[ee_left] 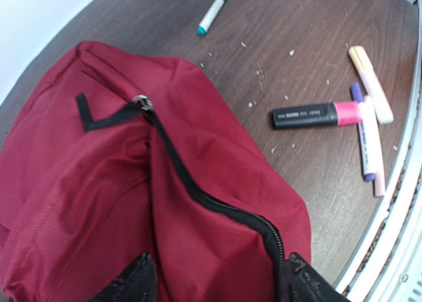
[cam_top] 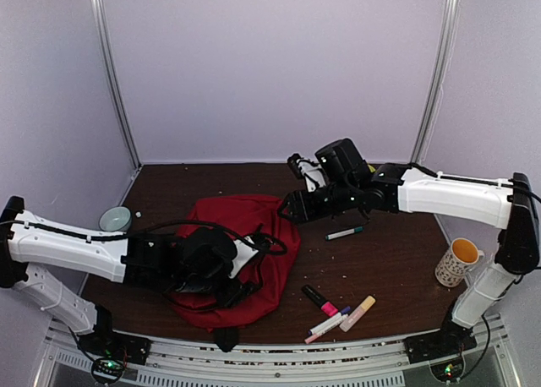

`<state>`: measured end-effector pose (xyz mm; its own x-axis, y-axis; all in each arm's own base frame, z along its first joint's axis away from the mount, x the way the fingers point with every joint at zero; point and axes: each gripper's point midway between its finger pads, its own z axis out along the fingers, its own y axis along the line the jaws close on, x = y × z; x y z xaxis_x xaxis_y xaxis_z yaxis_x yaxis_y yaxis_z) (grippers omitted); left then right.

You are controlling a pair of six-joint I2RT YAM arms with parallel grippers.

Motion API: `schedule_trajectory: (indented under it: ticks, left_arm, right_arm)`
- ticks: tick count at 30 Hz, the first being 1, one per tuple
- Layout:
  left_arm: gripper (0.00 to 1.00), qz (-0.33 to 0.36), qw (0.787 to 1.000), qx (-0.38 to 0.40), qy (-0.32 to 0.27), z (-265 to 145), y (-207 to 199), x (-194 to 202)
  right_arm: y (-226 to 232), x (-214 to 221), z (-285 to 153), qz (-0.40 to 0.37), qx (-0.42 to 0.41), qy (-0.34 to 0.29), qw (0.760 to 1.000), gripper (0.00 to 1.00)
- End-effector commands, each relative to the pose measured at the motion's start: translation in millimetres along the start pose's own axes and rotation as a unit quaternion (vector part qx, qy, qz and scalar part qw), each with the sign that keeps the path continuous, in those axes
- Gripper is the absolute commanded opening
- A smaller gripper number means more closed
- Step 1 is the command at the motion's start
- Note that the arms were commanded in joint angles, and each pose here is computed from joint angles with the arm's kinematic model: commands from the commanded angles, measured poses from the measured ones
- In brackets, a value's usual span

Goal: Pack the student bag
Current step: Adjust the student bag at the center of the board.

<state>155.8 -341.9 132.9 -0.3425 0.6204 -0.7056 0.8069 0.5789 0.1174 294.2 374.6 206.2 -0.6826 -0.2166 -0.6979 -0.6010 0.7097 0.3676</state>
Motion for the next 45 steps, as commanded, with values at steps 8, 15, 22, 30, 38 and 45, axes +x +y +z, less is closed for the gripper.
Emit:
schedule_trajectory:
  ticks: [8,15,22,30,38,45]
  left_arm:
    - [0.67,-0.047,0.998,-0.036,0.029,-0.3,13.0,17.6]
    - [0.57,-0.066,0.991,-0.060,0.098,15.6,15.7,59.7]
    - [0.19,-0.078,0.991,-0.039,0.103,24.7,7.1,75.3]
    - [0.04,-0.080,0.990,-0.025,0.110,28.8,0.6,86.5]
    - [0.04,-0.084,0.990,-0.027,0.108,26.2,2.1,88.9]
    - [0.03,-0.086,0.990,-0.029,0.107,24.3,2.9,88.4]
  right_arm:
    - [-57.9,-21.7,-11.9,0.030,0.079,-0.040,0.996,1.00]
    - [-83.2,-27.4,35.8,0.074,0.098,-0.004,0.992,1.00]
    - [-88.3,-3.0,87.5,0.128,0.068,0.058,0.988,0.92]
    - [-81.5,28.2,112.7,0.155,0.029,0.098,0.983,0.52]
    - [-76.4,39.9,119.7,0.156,0.016,0.110,0.981,0.24]
    - [-73.9,42.8,119.5,0.157,0.008,0.110,0.981,0.02]
